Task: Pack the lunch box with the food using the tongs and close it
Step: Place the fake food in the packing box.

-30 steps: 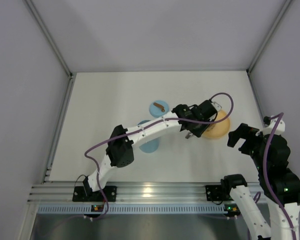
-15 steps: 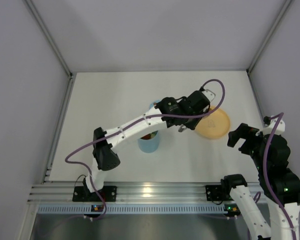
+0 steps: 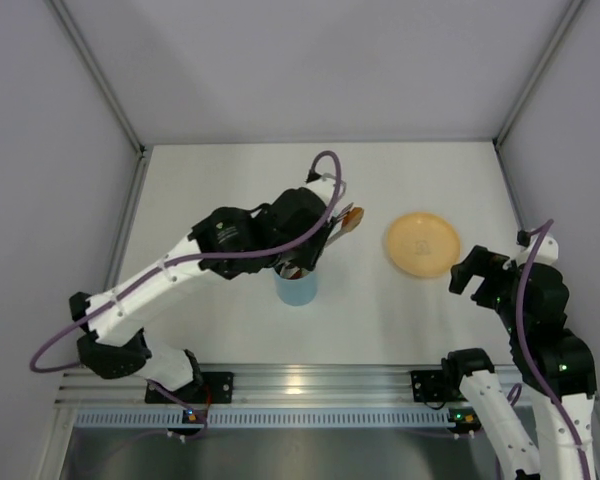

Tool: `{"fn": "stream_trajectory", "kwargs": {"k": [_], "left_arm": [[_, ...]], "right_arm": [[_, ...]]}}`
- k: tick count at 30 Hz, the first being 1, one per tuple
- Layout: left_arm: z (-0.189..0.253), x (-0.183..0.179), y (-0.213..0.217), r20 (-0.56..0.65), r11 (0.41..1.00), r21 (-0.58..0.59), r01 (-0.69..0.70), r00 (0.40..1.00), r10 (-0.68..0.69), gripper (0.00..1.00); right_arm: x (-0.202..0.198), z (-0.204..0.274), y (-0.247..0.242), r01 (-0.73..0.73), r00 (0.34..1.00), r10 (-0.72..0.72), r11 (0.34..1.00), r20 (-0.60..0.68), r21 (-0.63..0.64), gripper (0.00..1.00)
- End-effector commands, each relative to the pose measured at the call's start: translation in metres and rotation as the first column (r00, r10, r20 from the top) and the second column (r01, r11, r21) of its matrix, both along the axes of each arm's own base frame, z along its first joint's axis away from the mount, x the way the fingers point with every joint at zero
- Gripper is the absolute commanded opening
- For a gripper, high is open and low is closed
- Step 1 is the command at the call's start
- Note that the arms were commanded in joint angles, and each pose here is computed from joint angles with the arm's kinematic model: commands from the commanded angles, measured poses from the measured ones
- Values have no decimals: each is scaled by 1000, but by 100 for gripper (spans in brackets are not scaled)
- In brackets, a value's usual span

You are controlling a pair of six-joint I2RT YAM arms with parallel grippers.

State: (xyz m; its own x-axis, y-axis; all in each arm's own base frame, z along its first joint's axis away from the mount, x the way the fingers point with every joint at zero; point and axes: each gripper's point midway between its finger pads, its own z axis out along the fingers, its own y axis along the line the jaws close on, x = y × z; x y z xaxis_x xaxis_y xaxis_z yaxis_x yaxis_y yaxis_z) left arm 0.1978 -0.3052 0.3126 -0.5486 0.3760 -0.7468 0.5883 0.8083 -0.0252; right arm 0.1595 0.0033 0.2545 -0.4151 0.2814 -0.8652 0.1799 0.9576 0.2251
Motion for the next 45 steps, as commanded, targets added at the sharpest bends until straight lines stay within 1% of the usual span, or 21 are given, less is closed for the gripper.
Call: {"fn": "stream_trajectory", "kwargs": {"k": [1, 2, 3, 4, 5, 7, 8, 11, 16, 23, 29, 31, 37, 40, 43, 45], "left_arm": [[10, -15, 45, 7, 997, -17, -69, 998, 69, 33], [10, -18, 52, 4, 997, -18, -76, 997, 76, 33], [16, -24, 64, 7, 995, -46, -88, 996, 88, 33], [9, -28, 73, -4, 995, -25, -96, 995, 95, 33], [12, -33, 83, -1, 994, -43, -102, 995, 103, 33], [2, -38, 94, -18, 993, -26, -118, 993, 118, 34], [2, -42, 100, -22, 992, -37, -119, 993, 118, 34], [-9, -51, 105, -56, 994, -31, -101, 993, 100, 34], [-26, -56, 118, -66, 993, -1, -121, 990, 121, 34], [-39, -59, 119, -85, 993, 3, -118, 989, 118, 38], [-42, -59, 118, -87, 993, 3, -117, 989, 117, 48], [-40, -59, 119, -82, 993, -1, -121, 989, 120, 51], [-32, -58, 119, -73, 992, -20, -127, 989, 125, 52], [-15, -55, 122, -45, 987, -66, -145, 989, 142, 51], [13, -47, 124, 4, 969, -154, -191, 981, 194, 52], [34, -37, 129, 48, 950, -199, -240, 966, 254, 52]], "right_arm": [[9, 10, 0, 8, 999, -9, 1000, 44, 8, 100], [9, 10, -1, 12, 999, -13, 1000, 44, 6, 99], [9, 11, -1, 13, 999, -13, 1000, 45, 7, 99], [10, 10, -2, 17, 999, -17, 1000, 43, 4, 99], [10, 11, -2, 17, 999, -18, 1000, 44, 3, 100], [10, 10, -2, 20, 999, -20, 1000, 43, 1, 99], [11, 10, -2, 20, 999, -20, 1000, 44, 1, 99], [11, 9, -3, 23, 999, -23, 1000, 37, -1, 100], [10, 9, -3, 24, 999, -24, 1000, 38, -3, 100], [10, 9, -3, 24, 999, -24, 1000, 40, -3, 99], [10, 8, -3, 23, 999, -23, 1000, 38, -1, 99], [10, 7, -3, 24, 999, -24, 1000, 37, -2, 100], [10, 8, -3, 23, 999, -23, 1000, 38, -1, 99], [10, 8, -3, 24, 999, -24, 1000, 38, -3, 100], [10, 8, -3, 22, 999, -22, 1000, 40, -2, 99], [10, 7, -3, 21, 999, -21, 1000, 38, -2, 99]]}}
